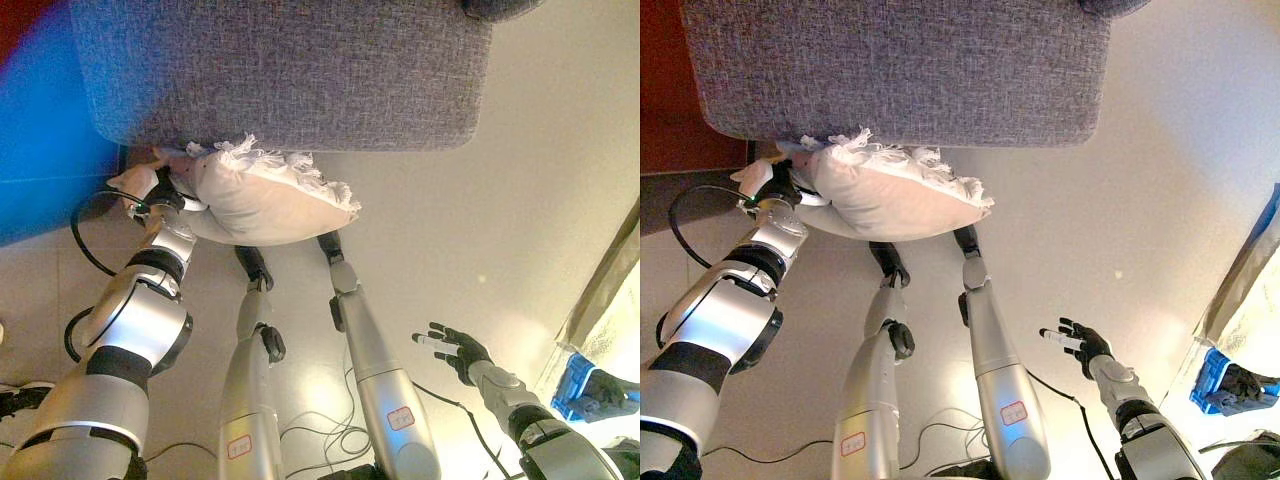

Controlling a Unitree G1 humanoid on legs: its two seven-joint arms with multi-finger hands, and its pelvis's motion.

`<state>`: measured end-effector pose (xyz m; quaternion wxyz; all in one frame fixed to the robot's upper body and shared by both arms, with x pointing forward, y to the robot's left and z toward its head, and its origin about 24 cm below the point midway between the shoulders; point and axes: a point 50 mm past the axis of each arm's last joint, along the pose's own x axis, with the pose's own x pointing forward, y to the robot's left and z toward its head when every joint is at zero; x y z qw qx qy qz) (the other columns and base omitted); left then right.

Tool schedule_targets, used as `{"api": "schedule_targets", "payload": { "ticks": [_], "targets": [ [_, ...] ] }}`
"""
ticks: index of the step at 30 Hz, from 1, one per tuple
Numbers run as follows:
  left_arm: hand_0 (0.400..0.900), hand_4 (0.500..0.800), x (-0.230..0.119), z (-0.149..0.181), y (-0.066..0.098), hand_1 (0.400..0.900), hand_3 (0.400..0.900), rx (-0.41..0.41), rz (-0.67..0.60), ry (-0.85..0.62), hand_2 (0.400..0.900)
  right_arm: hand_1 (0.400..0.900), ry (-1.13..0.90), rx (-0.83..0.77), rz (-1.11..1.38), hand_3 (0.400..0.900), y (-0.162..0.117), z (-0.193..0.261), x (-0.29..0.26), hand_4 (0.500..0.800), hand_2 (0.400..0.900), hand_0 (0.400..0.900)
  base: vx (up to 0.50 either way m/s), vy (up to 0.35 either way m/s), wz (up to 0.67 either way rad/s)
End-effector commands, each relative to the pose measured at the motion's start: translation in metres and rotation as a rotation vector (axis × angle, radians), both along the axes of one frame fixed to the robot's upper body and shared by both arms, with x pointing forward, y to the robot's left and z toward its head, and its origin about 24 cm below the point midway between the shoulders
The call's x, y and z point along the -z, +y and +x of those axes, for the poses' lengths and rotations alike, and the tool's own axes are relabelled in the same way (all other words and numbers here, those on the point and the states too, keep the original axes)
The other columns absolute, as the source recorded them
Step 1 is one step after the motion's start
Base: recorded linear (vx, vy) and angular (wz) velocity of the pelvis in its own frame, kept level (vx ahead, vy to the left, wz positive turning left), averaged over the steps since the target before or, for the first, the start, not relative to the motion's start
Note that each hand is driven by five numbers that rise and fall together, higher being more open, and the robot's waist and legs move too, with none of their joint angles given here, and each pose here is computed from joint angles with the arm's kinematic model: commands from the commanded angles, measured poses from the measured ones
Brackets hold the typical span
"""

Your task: Pick up the pillow and put it on the sofa.

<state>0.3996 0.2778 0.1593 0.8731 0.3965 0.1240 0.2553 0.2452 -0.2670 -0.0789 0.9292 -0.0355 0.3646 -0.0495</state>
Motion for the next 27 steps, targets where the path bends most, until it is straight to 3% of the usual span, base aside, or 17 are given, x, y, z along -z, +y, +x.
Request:
{"api": "schedule_targets", "payload": {
  "ticks": [1,19,27],
  "targets": [
    [0.4,0.5,-0.023,0.008,-0.008,0.4,0.4,0.045,-0.028,-0.057,0.4,0.9,0.094,0.085,-0.039,0.9,-0.029,-0.028,0.008,0.8,0.9,0.9,0.0,0.0,0.0],
    [0.4,0.5,-0.025,0.01,-0.014,0.4,0.4,0.073,-0.092,-0.084,0.4,0.9,0.067,0.07,-0.05,0.9,-0.032,-0.029,0.006,0.8,0.9,0.9,-0.009,0.009,0.02],
    [0.4,0.5,-0.013,0.01,-0.018,0.4,0.4,0.126,-0.126,-0.065,0.4,0.9,0.062,0.052,-0.059,0.9,-0.032,-0.034,0.008,0.8,0.9,0.9,-0.012,0.005,-0.01]
  ]
}}
